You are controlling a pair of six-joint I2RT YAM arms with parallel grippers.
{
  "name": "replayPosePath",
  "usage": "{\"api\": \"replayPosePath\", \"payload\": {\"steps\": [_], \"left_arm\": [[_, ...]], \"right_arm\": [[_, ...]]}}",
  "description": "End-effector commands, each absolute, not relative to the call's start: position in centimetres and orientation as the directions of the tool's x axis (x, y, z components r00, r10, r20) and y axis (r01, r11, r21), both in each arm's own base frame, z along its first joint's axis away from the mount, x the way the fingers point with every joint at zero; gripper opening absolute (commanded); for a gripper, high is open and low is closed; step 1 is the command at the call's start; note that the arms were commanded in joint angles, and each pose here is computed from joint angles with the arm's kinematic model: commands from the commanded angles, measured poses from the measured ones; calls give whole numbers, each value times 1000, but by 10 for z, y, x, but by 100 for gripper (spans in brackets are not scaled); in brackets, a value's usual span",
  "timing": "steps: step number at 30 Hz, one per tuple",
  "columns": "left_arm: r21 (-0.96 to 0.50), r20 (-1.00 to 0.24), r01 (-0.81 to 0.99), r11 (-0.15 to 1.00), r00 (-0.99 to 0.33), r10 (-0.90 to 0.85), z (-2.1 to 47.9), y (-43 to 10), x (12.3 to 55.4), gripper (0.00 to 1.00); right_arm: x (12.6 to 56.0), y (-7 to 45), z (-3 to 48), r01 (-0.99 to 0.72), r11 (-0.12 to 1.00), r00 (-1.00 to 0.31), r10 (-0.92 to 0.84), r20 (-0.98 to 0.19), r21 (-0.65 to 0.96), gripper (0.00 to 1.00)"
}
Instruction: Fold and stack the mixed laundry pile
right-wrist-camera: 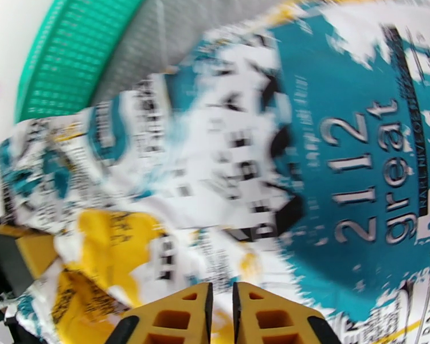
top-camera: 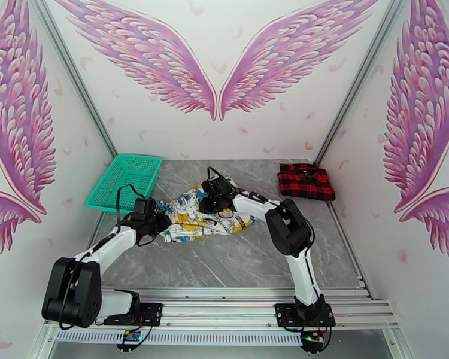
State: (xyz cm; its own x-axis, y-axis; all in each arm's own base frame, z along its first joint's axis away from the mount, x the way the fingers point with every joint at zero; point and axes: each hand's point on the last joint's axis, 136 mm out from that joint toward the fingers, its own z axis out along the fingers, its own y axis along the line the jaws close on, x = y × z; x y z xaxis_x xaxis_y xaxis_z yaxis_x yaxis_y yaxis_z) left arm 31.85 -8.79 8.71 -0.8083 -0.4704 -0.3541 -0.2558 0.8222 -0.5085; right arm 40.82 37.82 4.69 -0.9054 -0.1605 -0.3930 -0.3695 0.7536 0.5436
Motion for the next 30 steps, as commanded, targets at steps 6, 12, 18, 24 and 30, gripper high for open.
{"api": "replayPosePath", "payload": {"steps": [6, 12, 18, 24, 30], "left_arm": [[-372, -376, -188, 909, -865, -333, 98, -70, 273, 0], [-355, -427, -130, 926, -858, -284, 126, -69, 269, 0], [-291, -443, -182, 939, -844, -301, 145, -68, 279, 0], [-228, -468, -218, 949, -830, -303, 159, -78, 294, 0], [-215, -501, -215, 953, -813, -297, 172, -92, 306, 0]], "right_arm": [[414, 330, 4, -235, 884, -940, -101, -326, 405, 15], [409, 339, 41, -262, 817, -940, -95, -329, 513, 19], [387, 364, 82, -316, 720, -931, -109, -350, 618, 19], [353, 404, 79, -341, 651, -935, -164, -313, 678, 15], [342, 436, 49, -306, 638, -951, -166, -262, 707, 10]]}}
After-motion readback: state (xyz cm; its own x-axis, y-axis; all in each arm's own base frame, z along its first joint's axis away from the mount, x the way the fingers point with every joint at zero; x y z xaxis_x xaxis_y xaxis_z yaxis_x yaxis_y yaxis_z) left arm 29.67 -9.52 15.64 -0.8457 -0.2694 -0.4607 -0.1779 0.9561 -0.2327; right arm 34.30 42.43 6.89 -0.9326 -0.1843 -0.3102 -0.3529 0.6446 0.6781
